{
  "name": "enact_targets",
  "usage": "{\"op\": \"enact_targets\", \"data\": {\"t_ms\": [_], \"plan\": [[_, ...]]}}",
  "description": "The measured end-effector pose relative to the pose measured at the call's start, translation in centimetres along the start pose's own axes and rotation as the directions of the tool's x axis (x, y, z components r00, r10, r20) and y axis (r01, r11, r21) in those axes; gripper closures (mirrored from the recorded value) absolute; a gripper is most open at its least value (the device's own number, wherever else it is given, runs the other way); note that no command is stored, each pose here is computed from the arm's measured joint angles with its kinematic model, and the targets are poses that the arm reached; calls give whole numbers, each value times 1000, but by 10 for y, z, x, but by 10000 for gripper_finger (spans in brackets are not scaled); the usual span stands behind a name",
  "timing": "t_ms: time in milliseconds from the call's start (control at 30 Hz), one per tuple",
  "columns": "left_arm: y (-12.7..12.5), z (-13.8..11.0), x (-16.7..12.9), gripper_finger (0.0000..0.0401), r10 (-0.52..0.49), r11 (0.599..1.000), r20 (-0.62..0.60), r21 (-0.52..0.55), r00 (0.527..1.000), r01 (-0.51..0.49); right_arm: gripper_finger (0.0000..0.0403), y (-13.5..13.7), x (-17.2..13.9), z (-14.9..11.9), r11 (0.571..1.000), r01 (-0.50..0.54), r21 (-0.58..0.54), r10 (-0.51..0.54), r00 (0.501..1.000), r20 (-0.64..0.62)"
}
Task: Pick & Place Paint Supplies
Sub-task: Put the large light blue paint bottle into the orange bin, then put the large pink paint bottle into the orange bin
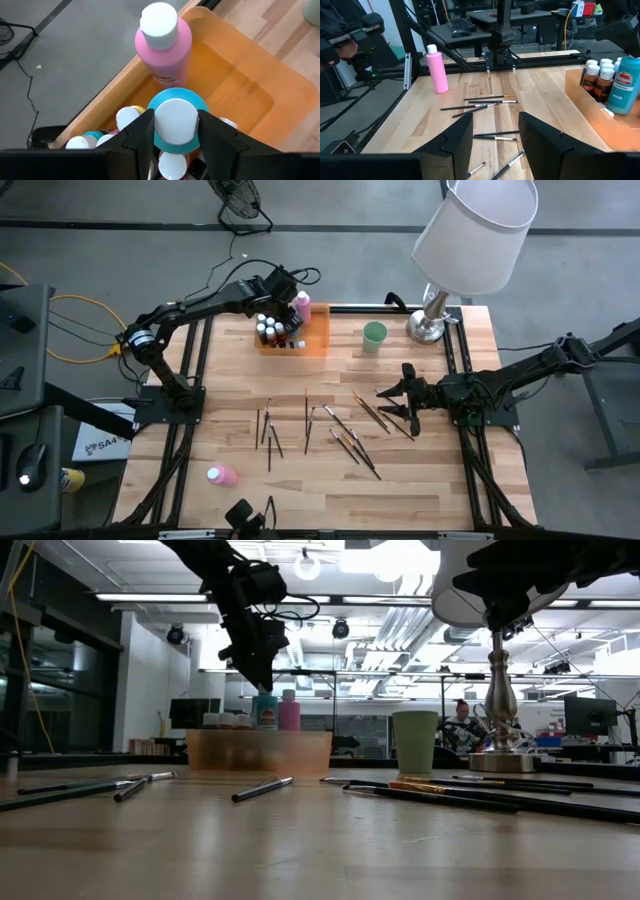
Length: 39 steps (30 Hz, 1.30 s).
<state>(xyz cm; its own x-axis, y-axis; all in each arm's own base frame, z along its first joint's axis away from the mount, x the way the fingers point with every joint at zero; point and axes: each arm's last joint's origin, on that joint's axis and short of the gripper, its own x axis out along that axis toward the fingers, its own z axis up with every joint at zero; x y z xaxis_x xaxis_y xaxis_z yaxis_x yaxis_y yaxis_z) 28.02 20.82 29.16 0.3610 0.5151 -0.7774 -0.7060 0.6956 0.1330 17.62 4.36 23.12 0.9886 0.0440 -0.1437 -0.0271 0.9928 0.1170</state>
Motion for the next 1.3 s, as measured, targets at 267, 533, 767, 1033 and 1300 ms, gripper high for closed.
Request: {"op": "enact_targets", "data": {"t_ms": [267,533,767,1033,1300], "plan": [[0,0,0,262,-6,999,0,38,1000,6,251,0,0,0,1000,0,0,0,1000,0],[0,1,-1,235,-19,999,7,51,1000,18,251,0,0,0,1000,0,0,0,1000,0],[2,13,-14,153,-20,996,43,89,999,16,251,0,0,0,1000,0,0,0,1000,0],[-3,21,-70,142,-57,990,167,133,984,34,251,0,0,0,1000,0,0,0,1000,0],[-45,-22,-123,142,-194,952,100,260,976,163,251,0,0,0,1000,0,0,0,1000,0]]}}
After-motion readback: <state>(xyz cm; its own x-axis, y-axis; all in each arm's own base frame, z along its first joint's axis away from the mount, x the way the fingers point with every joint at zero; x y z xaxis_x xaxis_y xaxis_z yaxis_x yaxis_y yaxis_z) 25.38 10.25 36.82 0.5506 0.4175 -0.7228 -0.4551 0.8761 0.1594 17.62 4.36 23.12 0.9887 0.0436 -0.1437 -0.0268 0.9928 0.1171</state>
